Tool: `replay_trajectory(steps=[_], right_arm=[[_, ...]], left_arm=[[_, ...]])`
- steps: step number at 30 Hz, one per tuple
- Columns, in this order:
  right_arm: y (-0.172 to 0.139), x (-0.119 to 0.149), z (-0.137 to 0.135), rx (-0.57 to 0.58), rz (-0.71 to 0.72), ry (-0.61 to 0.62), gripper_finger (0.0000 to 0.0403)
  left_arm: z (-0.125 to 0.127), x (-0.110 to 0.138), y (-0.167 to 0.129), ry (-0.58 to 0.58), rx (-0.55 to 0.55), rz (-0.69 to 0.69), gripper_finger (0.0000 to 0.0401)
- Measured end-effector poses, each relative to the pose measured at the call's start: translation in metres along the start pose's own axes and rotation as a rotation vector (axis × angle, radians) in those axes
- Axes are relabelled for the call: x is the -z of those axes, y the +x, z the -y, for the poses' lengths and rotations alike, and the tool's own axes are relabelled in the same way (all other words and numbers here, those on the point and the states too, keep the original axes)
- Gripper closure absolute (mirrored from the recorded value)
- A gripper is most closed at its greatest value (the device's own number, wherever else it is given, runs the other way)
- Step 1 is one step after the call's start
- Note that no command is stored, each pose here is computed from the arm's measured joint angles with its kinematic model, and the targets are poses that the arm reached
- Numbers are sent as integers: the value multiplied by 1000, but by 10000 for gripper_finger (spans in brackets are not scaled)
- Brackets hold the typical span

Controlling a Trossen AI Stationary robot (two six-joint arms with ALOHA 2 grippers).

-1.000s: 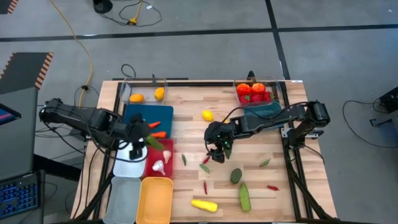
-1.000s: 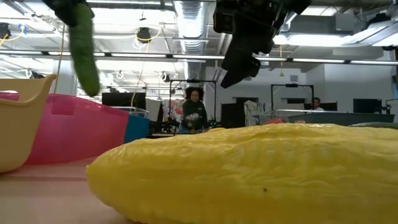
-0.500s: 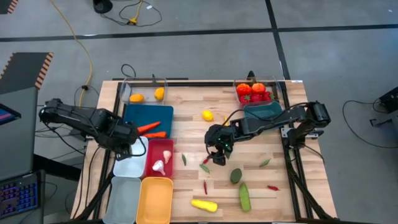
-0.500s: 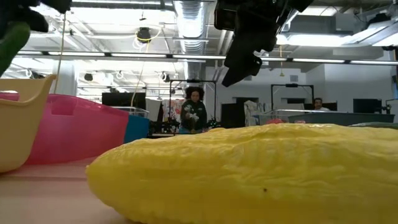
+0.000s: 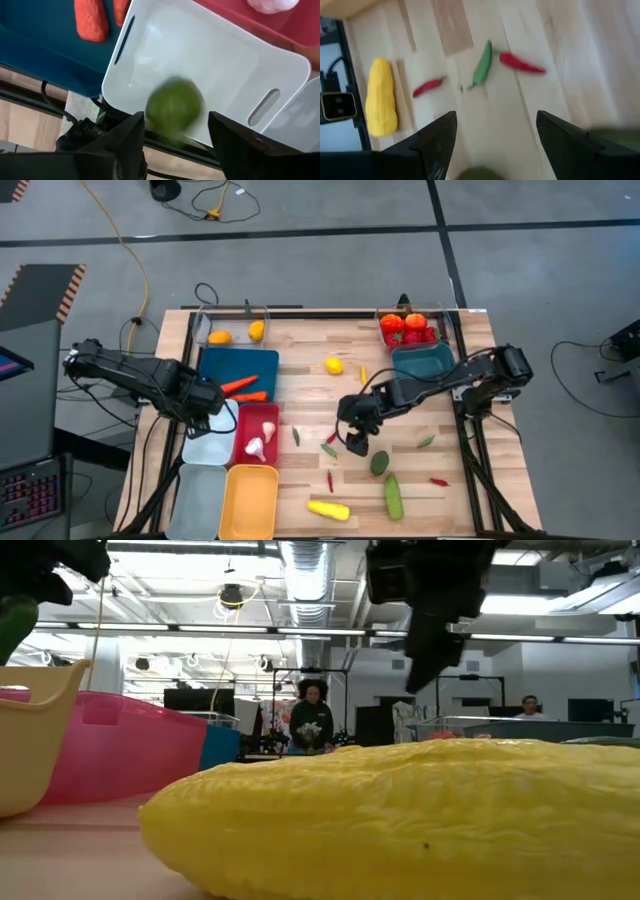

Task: Sort produce into baskets
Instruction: Put the top green cucumber into the white bin, then put the green cucumber into the white bin

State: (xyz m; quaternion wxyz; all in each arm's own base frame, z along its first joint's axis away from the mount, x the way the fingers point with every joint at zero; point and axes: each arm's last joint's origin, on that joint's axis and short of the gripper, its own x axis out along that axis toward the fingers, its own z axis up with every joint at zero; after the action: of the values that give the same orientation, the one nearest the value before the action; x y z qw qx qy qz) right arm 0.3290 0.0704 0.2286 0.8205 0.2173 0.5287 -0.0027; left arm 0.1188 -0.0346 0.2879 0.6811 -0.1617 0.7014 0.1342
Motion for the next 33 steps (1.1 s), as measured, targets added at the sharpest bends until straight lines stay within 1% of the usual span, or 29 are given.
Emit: replay_trajectory(steps=[7,12,19,28,30,33], right_arm=[[2,16,-17,4,-59,59,101],[4,32,-32,10,-108,149,101],[3,71,-56,107,-235,359,101],[1,113,-89,146,-281,594,101],[0,121,-95,150,-289,616,101],[-1,130,-101,147,-299,597,101]], left_arm=[[-1,1,5,-2,-14,-16,142],[-1,1,5,-3,-14,-16,120],[-1,1,5,-4,-15,-15,116],[-1,1,5,-4,-16,-15,118],[-1,0,5,-4,-17,-14,118],[-1,0,5,-4,-20,-10,118]])
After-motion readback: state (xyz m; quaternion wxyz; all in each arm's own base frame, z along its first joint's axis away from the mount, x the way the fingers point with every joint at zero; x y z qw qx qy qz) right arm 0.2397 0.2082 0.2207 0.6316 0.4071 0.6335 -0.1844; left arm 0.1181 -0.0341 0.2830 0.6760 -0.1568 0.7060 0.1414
